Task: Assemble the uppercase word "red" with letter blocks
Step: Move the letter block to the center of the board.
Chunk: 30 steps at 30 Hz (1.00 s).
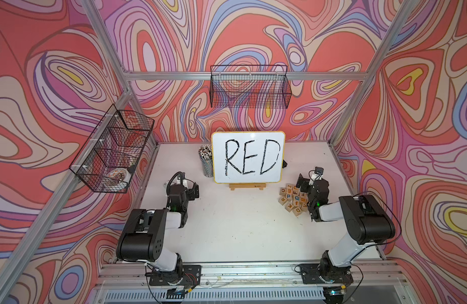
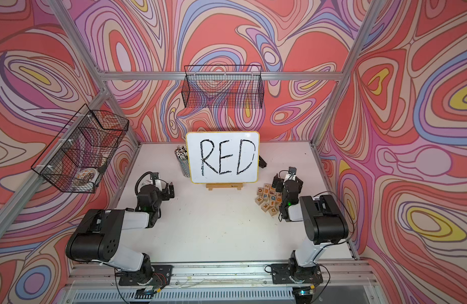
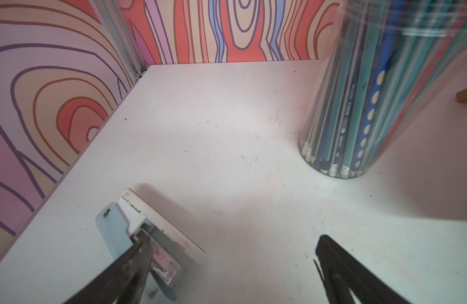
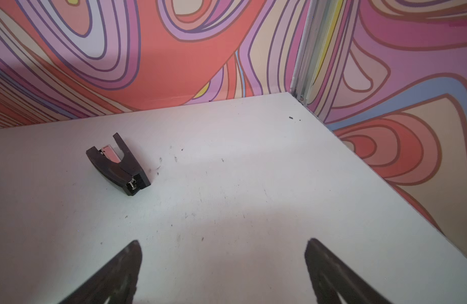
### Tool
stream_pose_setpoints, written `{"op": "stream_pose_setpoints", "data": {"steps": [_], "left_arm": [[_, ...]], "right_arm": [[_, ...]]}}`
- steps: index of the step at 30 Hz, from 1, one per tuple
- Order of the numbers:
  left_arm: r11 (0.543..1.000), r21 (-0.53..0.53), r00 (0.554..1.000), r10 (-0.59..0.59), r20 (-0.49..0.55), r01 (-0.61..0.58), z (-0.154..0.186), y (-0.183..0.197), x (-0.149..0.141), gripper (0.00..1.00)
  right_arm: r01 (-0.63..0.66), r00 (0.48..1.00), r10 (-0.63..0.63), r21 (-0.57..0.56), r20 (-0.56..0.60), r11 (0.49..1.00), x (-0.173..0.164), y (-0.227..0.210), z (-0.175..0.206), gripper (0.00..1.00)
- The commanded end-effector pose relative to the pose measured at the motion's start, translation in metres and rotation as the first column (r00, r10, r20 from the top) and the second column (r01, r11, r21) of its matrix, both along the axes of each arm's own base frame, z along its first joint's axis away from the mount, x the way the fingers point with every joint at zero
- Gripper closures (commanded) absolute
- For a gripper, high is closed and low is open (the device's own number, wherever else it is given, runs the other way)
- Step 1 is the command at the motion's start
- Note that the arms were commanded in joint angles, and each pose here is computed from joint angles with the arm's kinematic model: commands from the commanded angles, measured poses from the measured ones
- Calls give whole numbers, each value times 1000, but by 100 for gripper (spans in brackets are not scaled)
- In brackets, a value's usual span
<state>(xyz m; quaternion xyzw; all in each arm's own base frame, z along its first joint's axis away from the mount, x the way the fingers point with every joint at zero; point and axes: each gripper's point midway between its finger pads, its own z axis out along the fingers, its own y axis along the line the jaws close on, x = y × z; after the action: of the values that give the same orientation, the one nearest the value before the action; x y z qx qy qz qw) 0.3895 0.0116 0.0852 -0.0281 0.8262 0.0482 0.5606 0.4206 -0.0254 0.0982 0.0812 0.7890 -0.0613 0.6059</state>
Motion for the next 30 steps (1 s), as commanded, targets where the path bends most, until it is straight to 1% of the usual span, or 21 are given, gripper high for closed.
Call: {"op": "stream_pose_setpoints", "data": {"steps": [1, 30], "left_arm": [[1000, -10, 1000, 0, 16, 0, 4, 0, 4, 0], [1000, -8, 1000, -5, 13, 5, 4, 0, 5, 0]], "right_arm": [[-2, 1000, 2, -8, -1, 1000, 3, -1, -1, 2], [-12, 1000, 12, -2, -6, 1000, 4, 1, -2, 2]]}}
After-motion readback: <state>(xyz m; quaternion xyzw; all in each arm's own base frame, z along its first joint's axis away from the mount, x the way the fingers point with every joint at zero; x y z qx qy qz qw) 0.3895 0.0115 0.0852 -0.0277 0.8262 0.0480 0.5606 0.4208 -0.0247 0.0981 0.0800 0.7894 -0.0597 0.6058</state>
